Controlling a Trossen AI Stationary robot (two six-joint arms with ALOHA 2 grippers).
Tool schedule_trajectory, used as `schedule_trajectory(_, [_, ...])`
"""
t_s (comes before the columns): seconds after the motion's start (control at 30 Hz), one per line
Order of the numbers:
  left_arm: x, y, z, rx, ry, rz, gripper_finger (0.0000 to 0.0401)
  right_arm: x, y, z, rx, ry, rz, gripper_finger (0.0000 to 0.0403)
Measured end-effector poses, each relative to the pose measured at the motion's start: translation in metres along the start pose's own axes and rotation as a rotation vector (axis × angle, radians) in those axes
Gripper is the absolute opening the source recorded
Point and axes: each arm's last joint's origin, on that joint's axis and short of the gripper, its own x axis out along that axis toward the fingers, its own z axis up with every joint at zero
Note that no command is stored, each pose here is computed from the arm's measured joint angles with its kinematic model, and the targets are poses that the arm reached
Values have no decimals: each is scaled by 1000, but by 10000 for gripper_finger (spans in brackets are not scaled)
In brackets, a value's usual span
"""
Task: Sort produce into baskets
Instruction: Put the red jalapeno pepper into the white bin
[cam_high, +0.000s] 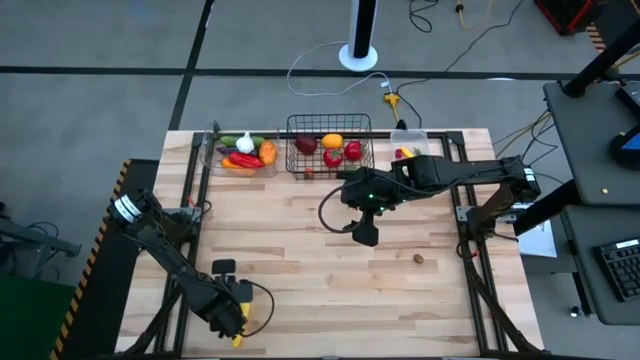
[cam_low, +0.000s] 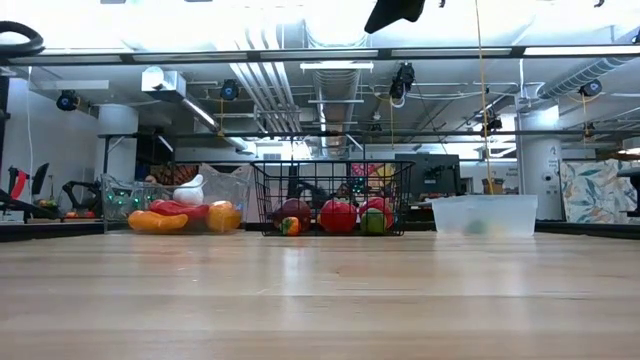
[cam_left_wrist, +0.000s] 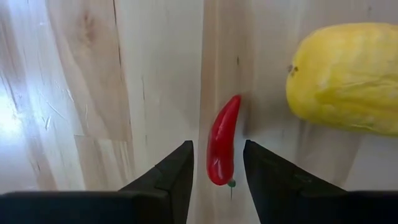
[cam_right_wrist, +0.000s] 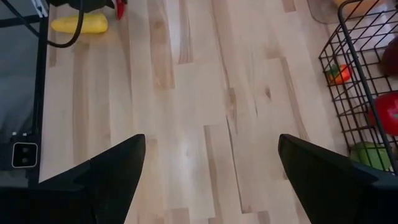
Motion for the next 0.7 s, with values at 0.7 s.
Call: schedule_trajectory(0.7, [12, 4, -3, -8, -6, -1, 9, 0, 11, -3, -24, 1, 6, 359])
